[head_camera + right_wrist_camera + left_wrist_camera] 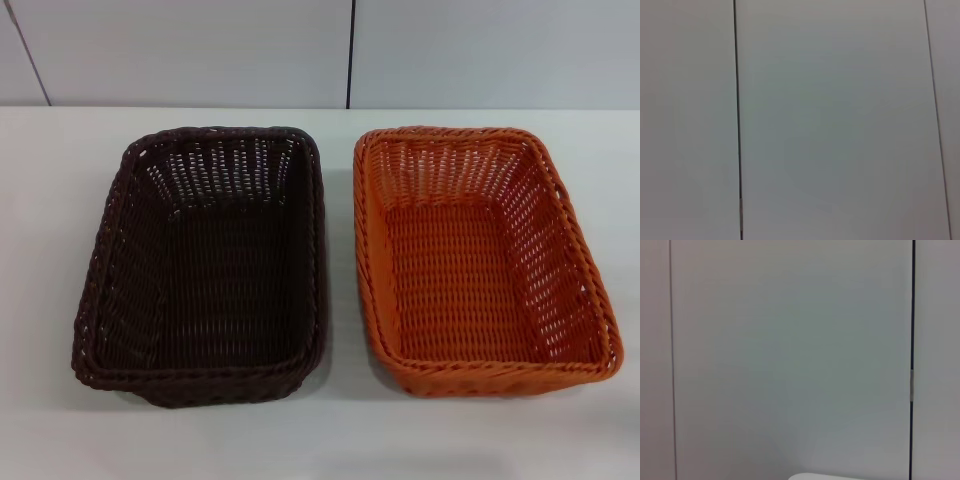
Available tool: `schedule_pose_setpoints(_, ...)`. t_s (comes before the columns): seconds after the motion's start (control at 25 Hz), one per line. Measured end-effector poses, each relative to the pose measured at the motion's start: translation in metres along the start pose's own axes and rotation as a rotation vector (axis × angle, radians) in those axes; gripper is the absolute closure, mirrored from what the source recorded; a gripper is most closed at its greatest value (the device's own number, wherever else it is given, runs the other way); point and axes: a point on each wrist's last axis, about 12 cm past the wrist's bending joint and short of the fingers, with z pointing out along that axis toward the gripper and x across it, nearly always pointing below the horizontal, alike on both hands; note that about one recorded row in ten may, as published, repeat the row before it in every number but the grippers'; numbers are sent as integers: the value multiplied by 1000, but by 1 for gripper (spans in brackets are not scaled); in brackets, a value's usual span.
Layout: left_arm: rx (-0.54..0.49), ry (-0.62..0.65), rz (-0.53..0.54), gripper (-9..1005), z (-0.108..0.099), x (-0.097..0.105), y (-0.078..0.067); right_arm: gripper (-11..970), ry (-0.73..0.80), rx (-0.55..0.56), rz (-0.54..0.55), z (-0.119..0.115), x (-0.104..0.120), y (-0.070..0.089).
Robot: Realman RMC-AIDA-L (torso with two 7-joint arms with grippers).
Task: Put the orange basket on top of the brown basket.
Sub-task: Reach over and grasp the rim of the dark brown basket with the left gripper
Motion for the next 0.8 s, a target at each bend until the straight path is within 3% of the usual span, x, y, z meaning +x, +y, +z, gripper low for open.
schedule_pose_setpoints(0.28,4,-9,-6,200,2,-2,-1,272,5,0,-1,0,1,0)
schedule_pose_setpoints(0.44,40,32,-9,203,16,-10,-8,274,12,-2,-1,0,2,0)
schedule_pose_setpoints(0.64,133,187,55,206,63,-53,-18,278,27,-13,1,3,2,3)
schedule_pose_setpoints(0.8,185,233,91,208,74,-98,-30,280,29,-15,1,4,2,3)
